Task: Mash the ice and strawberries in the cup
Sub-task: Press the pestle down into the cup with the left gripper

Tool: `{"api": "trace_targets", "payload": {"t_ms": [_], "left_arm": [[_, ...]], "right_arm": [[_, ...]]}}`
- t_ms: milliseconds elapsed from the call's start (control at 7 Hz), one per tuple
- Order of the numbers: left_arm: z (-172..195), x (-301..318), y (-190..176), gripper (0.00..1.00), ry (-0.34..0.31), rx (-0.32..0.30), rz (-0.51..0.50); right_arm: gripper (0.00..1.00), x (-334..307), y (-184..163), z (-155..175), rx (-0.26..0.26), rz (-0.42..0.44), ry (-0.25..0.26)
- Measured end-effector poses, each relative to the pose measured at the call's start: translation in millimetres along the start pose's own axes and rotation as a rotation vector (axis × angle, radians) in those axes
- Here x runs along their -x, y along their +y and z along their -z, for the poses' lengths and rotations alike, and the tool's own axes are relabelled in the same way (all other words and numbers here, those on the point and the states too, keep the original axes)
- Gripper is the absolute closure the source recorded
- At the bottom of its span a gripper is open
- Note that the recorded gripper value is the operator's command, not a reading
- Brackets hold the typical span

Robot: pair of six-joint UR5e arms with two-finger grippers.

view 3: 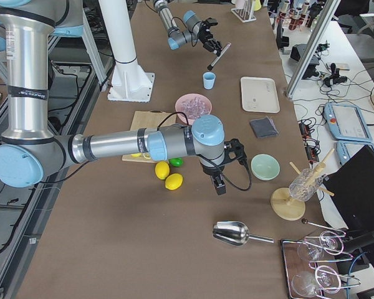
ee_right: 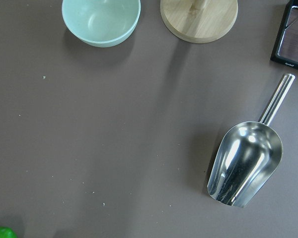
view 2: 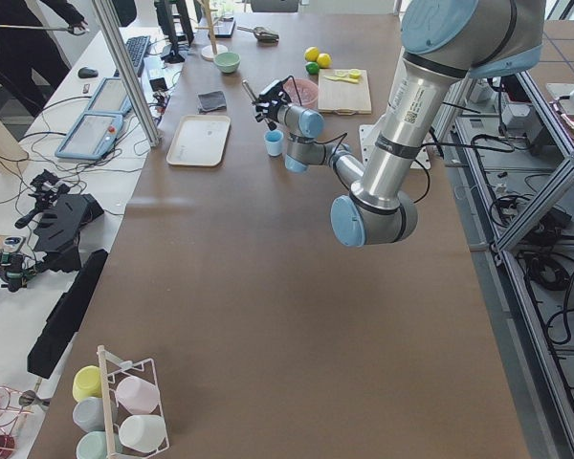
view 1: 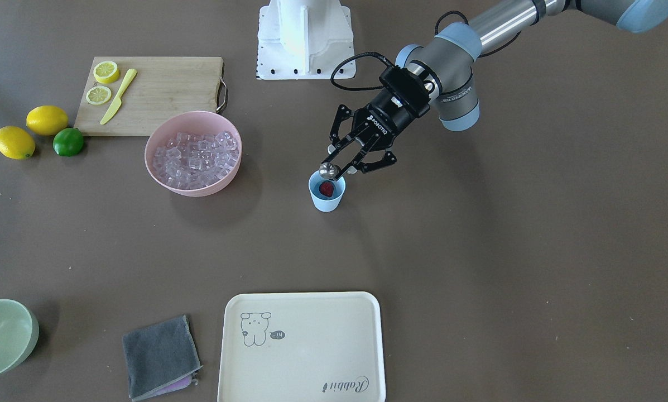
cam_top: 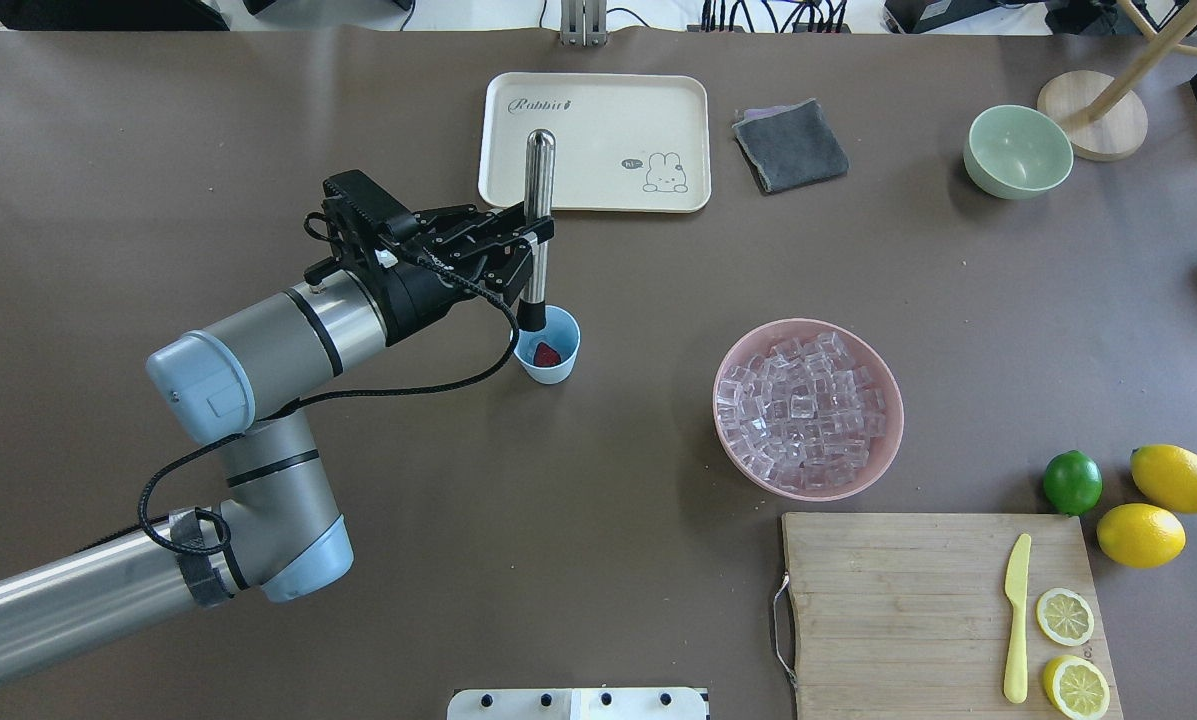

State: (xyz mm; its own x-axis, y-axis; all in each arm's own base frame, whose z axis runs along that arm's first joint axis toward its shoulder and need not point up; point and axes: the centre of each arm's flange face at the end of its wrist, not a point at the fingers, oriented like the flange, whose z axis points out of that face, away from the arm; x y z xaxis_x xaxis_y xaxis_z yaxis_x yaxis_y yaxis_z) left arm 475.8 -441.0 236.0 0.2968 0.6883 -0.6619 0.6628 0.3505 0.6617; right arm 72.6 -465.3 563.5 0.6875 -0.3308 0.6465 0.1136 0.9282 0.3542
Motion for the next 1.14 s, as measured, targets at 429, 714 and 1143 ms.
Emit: {"api": "trace_targets", "payload": {"t_ms": [429, 714, 1143], "left_arm": [[-8.3, 12.9, 12.0, 1.0, 0.036, -0.095, 0.023], [-11.7, 17.2, 19.2, 1.0, 0.029, -0.092, 0.022], [-15.6, 11.9, 46.2, 1.0, 0.029, -0.048, 0.026]], "right_arm": [[0.01, 0.6, 4.1, 0.3, 0.001, 0.0, -0.001], [0.01, 0.2, 7.0, -0.6, 0.003, 0.013, -0.004], [0.01, -1.6, 9.7, -2.8, 0.008, 0.016, -0.006]]}}
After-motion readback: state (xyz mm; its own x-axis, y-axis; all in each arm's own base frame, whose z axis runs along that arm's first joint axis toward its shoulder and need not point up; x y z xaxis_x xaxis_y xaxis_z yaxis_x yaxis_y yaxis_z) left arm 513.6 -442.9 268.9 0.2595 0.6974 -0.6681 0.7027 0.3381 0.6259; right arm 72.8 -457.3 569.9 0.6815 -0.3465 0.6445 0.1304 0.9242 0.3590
